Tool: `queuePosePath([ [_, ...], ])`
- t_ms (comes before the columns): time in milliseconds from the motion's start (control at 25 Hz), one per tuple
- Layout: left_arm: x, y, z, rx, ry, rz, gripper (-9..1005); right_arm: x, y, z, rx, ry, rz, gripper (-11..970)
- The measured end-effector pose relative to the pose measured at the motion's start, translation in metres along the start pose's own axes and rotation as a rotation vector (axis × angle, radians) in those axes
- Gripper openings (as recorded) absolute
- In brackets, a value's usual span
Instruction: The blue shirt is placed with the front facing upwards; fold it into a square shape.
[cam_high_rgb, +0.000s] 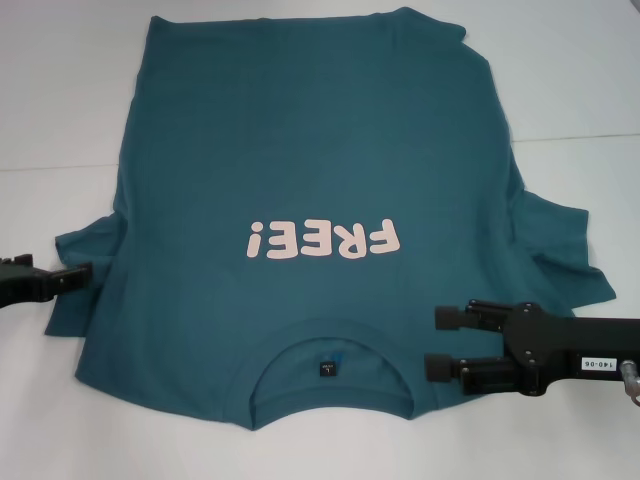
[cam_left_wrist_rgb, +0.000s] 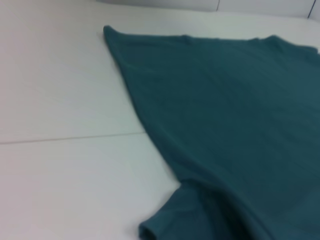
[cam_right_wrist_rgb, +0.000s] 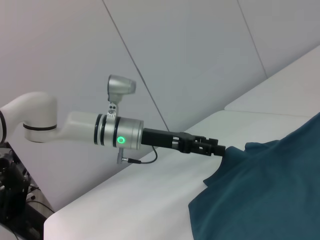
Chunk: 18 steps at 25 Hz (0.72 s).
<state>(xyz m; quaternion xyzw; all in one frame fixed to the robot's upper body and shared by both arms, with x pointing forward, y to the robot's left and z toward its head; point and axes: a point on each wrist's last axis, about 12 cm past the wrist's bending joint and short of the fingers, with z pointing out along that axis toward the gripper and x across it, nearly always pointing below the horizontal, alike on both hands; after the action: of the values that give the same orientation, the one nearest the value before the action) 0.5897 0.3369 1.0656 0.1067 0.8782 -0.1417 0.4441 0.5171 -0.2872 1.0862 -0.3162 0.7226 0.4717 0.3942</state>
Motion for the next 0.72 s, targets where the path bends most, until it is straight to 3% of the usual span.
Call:
queuePosePath([
  [320, 0.004, -0.003, 0.006, -0.015, 0.019, 0.015, 950, 0.001, 0.0, -0.001, 0.001, -0.001, 0.002, 943],
  [720, 0.002, -0.017, 0.014, 0.027, 0.045, 0.077, 949, 0.001, 0.0, -0.001, 0.004, -0.003, 0.002, 943],
])
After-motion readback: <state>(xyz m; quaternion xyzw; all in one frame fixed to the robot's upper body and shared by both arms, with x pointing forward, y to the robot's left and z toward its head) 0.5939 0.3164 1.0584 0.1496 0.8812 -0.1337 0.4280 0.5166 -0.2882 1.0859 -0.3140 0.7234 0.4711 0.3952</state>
